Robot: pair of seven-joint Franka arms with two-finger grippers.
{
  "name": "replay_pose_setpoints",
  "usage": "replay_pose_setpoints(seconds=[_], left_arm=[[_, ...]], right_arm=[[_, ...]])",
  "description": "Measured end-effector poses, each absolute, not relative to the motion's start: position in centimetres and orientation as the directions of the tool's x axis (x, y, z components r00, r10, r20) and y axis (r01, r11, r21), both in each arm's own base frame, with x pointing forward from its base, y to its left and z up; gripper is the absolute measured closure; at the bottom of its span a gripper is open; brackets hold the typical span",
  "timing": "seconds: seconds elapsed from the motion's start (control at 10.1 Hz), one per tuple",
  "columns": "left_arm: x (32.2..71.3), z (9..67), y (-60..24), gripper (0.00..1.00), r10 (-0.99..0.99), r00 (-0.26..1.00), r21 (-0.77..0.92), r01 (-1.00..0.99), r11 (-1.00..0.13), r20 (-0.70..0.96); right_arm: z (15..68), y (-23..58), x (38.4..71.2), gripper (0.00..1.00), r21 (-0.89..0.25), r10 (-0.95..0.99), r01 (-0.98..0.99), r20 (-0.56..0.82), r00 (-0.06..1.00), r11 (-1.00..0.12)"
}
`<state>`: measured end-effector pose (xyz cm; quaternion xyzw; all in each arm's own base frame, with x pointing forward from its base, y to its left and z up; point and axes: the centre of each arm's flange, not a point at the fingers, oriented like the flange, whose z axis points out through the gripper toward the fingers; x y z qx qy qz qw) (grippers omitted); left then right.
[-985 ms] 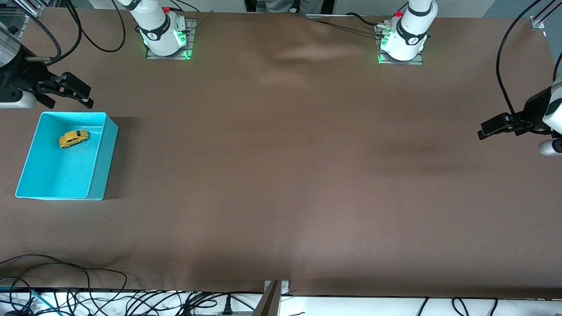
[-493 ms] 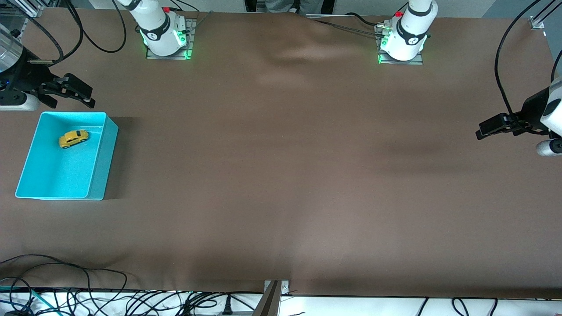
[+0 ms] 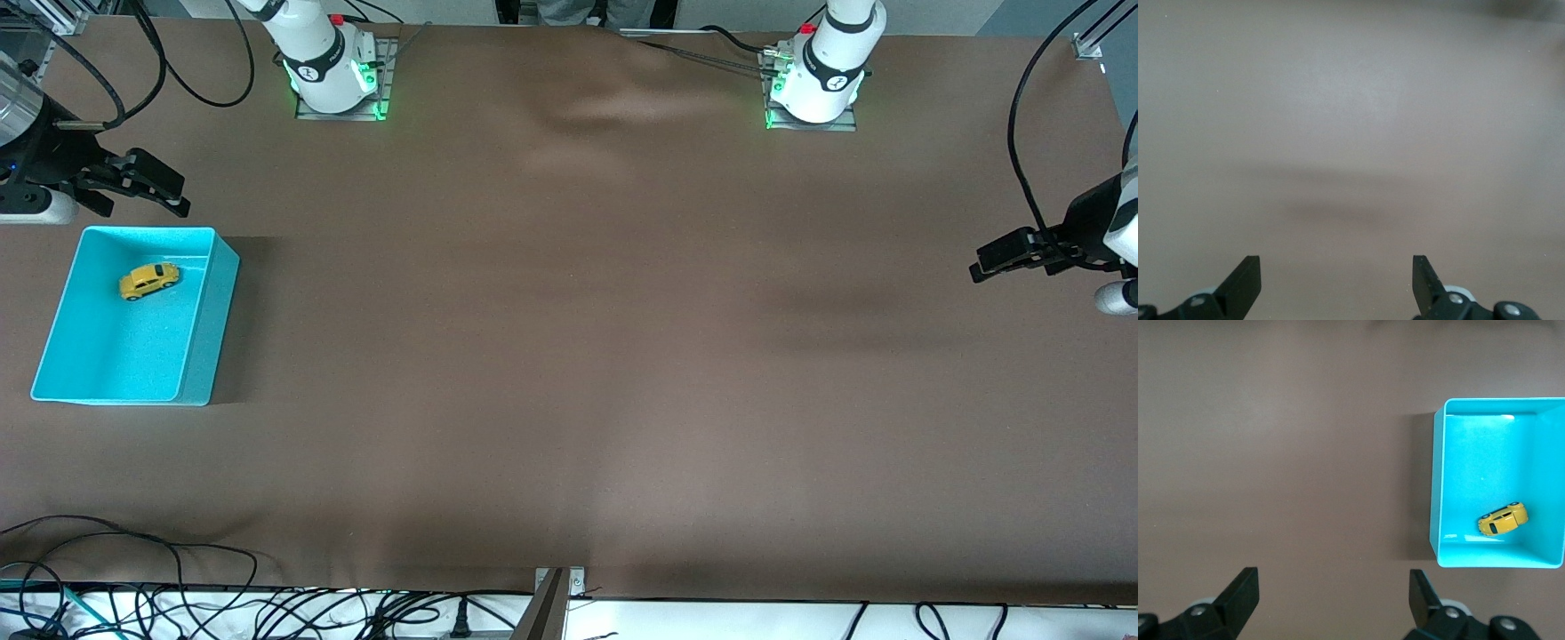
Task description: Wind up and store yellow beetle car
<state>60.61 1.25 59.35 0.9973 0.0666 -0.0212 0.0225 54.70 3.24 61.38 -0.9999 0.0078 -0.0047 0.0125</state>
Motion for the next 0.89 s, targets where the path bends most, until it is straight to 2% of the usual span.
replay_pose_setpoints(seconds=[0.89], left_arm=[[60.3, 61.1, 2.2, 0.0, 0.116, 0.993, 0.04, 0.116, -0.992, -0.017]], right_arm=[[60.9, 2.5, 54.8, 0.0, -0.002, 0.019, 0.019, -0.008, 1.0, -1.0]])
